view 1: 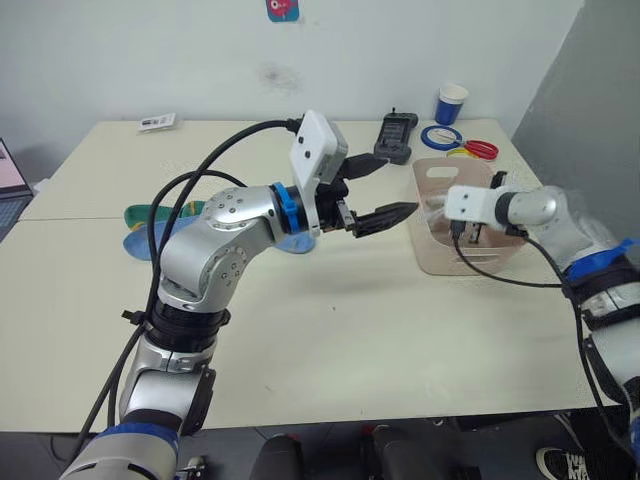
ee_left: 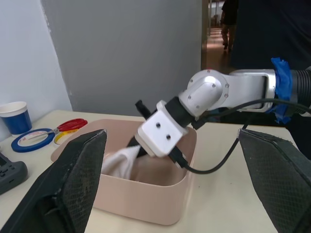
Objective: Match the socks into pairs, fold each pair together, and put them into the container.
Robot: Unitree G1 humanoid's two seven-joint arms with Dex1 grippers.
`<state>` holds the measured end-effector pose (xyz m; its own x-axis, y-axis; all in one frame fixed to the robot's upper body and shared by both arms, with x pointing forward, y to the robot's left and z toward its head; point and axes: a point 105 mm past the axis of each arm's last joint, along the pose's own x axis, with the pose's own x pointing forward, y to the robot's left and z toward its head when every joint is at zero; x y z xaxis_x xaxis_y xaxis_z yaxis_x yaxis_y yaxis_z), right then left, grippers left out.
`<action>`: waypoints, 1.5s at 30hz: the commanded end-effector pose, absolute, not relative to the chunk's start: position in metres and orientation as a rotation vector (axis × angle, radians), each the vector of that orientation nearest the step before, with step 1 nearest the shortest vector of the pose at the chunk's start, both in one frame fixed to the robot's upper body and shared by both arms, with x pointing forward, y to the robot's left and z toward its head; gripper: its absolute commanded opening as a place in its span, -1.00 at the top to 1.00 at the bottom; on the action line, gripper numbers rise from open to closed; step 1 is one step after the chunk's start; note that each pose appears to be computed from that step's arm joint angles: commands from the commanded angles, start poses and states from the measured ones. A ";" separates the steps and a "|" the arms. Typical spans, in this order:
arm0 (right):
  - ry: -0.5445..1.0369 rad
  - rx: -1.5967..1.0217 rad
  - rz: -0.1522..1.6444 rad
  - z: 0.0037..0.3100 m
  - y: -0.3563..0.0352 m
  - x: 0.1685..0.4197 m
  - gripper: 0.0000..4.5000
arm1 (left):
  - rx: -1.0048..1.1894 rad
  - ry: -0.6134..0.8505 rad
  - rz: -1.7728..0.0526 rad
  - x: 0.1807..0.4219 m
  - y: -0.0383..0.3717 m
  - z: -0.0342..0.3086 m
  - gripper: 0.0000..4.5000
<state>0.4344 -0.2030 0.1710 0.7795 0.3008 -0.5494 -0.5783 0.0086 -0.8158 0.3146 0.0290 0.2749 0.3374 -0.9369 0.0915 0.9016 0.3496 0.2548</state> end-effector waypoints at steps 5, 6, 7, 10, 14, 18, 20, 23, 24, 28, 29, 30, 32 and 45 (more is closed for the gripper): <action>0.249 -1.429 0.753 0.184 -0.206 0.433 0.71 | 0.203 -0.263 -1.193 0.308 0.034 0.277 -1.00; 0.250 -1.417 0.756 0.186 -0.206 0.433 0.58 | 0.202 -0.261 -1.193 0.308 0.034 0.276 -1.00; 0.245 -1.414 0.757 0.189 -0.206 0.433 0.42 | 0.203 -0.259 -1.196 0.307 0.034 0.276 -1.00; 0.236 -1.387 0.748 0.202 -0.207 0.434 -0.06 | 0.206 -0.255 -1.211 0.307 0.031 0.274 -1.00; 0.242 -1.336 0.753 0.219 -0.209 0.432 -0.70 | 0.210 -0.252 -1.226 0.307 0.030 0.274 -1.00; 0.254 -1.283 0.790 0.238 -0.209 0.426 -0.99 | 0.213 -0.248 -1.239 0.307 0.030 0.273 -1.00; 0.254 -1.255 0.808 0.249 -0.209 0.422 -0.99 | 0.215 -0.246 -1.243 0.308 0.030 0.273 -1.00; 0.242 -1.215 0.823 0.266 -0.207 0.417 -0.99 | 0.217 -0.243 -1.246 0.309 0.031 0.273 -1.00; 0.227 -1.189 0.828 0.274 -0.205 0.415 -0.99 | 0.217 -0.241 -1.245 0.309 0.032 0.273 -1.00; 0.105 -1.034 0.870 0.306 -0.186 0.405 -0.99 | 0.222 -0.218 -1.228 0.312 0.040 0.268 -1.00; 0.055 -0.980 0.883 0.314 -0.178 0.402 -0.99 | 0.229 -0.207 -1.211 0.314 0.045 0.265 -1.00; 0.008 -0.933 0.905 0.319 -0.169 0.398 -0.99 | 0.232 -0.195 -1.191 0.315 0.051 0.262 -1.00; -0.081 -0.812 0.941 0.322 -0.148 0.389 -0.99 | 0.241 -0.169 -1.129 0.319 0.068 0.253 -1.00; -0.211 -0.350 0.783 0.186 -0.043 0.332 -0.99 | 0.195 -0.121 -0.520 0.296 0.173 0.170 -1.00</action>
<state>0.3350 -0.0437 0.1746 0.6551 0.7553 -0.0197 -0.7209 0.6171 -0.3155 0.3005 0.1661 0.1525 0.8302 -0.5570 -0.0228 0.5547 0.8213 0.1333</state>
